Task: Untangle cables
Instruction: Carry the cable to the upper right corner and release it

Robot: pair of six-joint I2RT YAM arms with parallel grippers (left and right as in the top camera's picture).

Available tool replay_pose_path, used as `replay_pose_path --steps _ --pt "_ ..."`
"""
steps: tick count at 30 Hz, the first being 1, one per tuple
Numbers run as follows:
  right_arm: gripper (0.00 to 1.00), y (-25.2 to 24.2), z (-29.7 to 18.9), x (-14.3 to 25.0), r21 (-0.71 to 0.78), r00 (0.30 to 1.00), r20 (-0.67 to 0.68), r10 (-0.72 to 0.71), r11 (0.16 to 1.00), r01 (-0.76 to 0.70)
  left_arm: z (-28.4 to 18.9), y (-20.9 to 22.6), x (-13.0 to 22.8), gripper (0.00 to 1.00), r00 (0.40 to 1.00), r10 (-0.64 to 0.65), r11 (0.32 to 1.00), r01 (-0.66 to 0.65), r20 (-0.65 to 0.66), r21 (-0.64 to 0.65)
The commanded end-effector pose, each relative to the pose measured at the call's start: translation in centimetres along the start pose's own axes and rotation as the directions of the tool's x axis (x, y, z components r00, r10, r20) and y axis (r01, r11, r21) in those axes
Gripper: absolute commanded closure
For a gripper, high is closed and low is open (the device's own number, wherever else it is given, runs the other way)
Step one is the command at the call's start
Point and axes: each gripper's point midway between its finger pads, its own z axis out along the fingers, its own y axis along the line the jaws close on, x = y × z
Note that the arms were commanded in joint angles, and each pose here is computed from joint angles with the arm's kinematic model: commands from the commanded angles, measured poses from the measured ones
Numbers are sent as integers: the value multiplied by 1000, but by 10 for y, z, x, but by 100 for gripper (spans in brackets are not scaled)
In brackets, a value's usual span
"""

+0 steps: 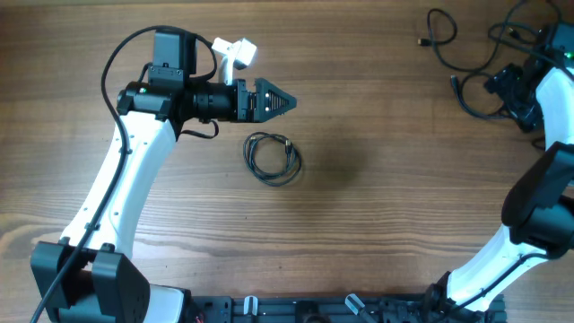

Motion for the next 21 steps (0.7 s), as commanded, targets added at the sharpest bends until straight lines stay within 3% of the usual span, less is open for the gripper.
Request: replay_pose_path --steps 1,6,7,9,10,12,16,19,21 --pt "12 -20 19 3 111 1000 9 -6 994 5 0 3 -1 0 1000 6 1000 -6 0 -7" --pt "14 -35 49 4 167 1000 -14 9 986 -7 0 9 -2 0 1000 3 999 -3 5 -41" --pt "19 -37 56 2 160 1000 -14 20 987 -17 0 9 -2 0 1000 3 999 -3 5 -41" --pt "49 -11 64 -3 17 1000 -19 9 1000 -9 0 10 -2 0 1000 3 999 -3 6 -45" --pt "71 -5 64 -4 -15 1000 -19 11 1000 -11 0 11 -2 0 1000 3 999 -3 7 -49" --pt "94 -1 64 -2 -37 999 -32 -3 999 2 0 11 -2 0 1000 3 999 -3 7 -49" --pt "96 24 54 12 -208 979 -82 -189 964 168 0 11 -2 0 1000 4 999 -3 8 -52" --pt "96 53 27 19 -403 940 -43 -338 867 293 0 11 -2 0 1000 3 999 -3 7 -52" --pt "96 58 17 17 -429 936 -22 -352 849 309 0 11 -2 0 1000 3 999 -3 7 -52"
